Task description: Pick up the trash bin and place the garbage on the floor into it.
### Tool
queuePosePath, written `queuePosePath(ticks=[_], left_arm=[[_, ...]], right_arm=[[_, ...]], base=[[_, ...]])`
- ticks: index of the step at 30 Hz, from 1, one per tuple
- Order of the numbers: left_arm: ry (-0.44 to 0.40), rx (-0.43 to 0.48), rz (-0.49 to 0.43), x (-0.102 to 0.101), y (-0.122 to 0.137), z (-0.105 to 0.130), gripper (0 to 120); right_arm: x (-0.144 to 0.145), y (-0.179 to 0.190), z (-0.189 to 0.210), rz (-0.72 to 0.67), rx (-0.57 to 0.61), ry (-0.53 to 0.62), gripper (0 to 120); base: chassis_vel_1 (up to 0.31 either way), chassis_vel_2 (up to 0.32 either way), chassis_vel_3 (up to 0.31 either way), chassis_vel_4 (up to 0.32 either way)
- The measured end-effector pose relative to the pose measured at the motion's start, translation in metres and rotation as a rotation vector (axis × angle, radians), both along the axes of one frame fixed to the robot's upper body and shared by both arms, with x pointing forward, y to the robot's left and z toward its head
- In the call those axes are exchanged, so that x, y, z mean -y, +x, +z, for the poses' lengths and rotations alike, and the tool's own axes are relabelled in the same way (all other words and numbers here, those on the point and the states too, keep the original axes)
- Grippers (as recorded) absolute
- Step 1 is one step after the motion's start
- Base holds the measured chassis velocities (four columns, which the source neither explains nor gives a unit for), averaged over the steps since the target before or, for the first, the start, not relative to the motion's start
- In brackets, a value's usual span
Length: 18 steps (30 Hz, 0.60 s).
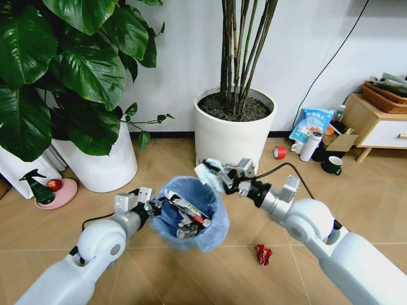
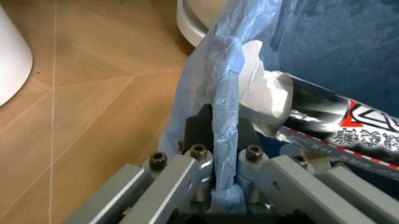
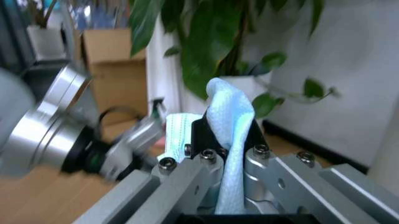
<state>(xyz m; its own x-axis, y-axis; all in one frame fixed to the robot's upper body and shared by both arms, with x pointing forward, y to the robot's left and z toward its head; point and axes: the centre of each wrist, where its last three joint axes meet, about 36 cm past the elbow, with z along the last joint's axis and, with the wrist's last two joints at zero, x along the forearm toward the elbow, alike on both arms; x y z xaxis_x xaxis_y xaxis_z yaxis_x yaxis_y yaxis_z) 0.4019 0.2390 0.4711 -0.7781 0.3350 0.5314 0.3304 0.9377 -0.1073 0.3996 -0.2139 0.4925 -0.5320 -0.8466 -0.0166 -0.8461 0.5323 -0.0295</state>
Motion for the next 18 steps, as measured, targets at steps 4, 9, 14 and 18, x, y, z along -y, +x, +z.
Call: queuePosePath(ticks=[4,9,14,18], left_arm=[[-0.002,0.002,-0.003,0.001,0.002,0.002,0],[0.001,-0.002,0.000,-0.001,0.000,0.000,0],[-0.001,0.000,0.002,-0.001,-0.001,0.001,0],[-0.005,0.008,0.000,0.000,-0.002,0.004,0]], right_arm=[[-0.002,0.001,-0.008,0.030,0.008,-0.063,4],[-0.002,0.004,-0.009,0.032,0.015,-0.090,20],[-0.003,0.004,-0.011,0.034,0.009,-0.098,33],[-0.005,0.009,-0.014,0.034,0.011,-0.109,53]], base=[[0.000,0.000,0.000,0.000],[0.000,0.000,0.000,0.000],[0.000,0.000,0.000,0.000],[0.000,0.000,0.000,0.000]])
